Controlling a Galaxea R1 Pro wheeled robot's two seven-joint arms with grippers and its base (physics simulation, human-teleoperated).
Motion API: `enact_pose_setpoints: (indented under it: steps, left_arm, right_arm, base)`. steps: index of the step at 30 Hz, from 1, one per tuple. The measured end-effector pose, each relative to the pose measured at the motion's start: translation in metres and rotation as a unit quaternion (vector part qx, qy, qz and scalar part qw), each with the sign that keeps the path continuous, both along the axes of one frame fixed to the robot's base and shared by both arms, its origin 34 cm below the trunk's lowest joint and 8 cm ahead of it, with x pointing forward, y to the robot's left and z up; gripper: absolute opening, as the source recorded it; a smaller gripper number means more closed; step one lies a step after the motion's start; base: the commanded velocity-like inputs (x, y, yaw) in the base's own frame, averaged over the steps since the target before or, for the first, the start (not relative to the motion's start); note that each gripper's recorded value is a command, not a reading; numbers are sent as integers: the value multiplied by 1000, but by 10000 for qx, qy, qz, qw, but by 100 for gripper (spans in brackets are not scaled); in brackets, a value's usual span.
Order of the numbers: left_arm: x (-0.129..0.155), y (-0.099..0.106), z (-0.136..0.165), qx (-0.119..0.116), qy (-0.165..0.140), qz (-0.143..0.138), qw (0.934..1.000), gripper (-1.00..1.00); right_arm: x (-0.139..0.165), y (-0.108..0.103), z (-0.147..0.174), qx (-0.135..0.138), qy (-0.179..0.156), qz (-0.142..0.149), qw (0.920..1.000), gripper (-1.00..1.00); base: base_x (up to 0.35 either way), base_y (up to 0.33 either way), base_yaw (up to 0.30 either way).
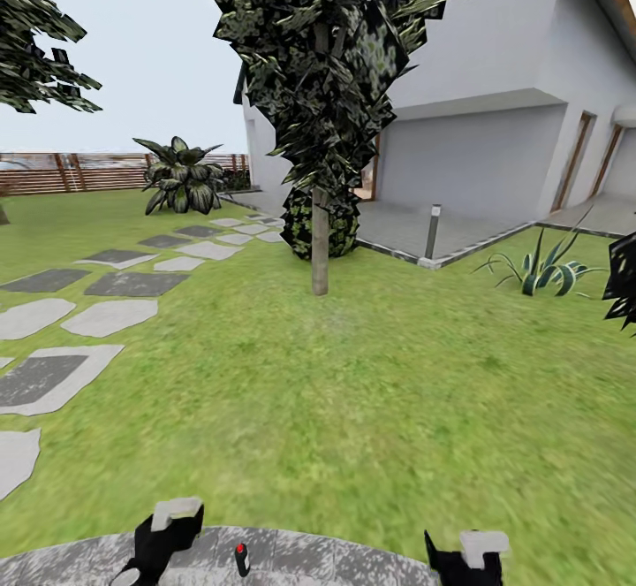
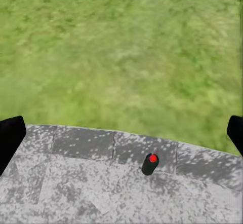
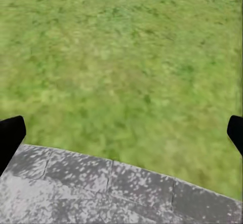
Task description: Pick up the pesticide atomizer in the garden and spray insectifuge to fully cover both potted plants in the garden.
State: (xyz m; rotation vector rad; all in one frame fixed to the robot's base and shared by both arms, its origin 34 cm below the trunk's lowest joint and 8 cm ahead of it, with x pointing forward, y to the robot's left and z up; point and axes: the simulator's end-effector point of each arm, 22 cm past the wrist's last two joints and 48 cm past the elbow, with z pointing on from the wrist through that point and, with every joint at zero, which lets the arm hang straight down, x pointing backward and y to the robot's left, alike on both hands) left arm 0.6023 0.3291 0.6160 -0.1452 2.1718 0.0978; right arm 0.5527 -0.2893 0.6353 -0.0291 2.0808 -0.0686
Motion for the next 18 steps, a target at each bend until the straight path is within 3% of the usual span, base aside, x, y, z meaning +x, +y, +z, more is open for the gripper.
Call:
enact_pose_setpoints:
  steps: [7,11,18]
  left_arm:
    - [32,-2,16,-32,144,-24,9999,100]
    - [33,-3,17,-38,158,-60,9998,100]
    - [32,-4,18,-42,85,-78,9999,100]
  right_arm:
    - [92,1,80,-6,-895,11,9960,100]
    - [110,3,96,8,-1051,47,9944,100]
    - [110,5,95,14,-1041,65,9945,100]
  base:
    - [0,0,0]
    - [0,0,0]
    - [0,0,0]
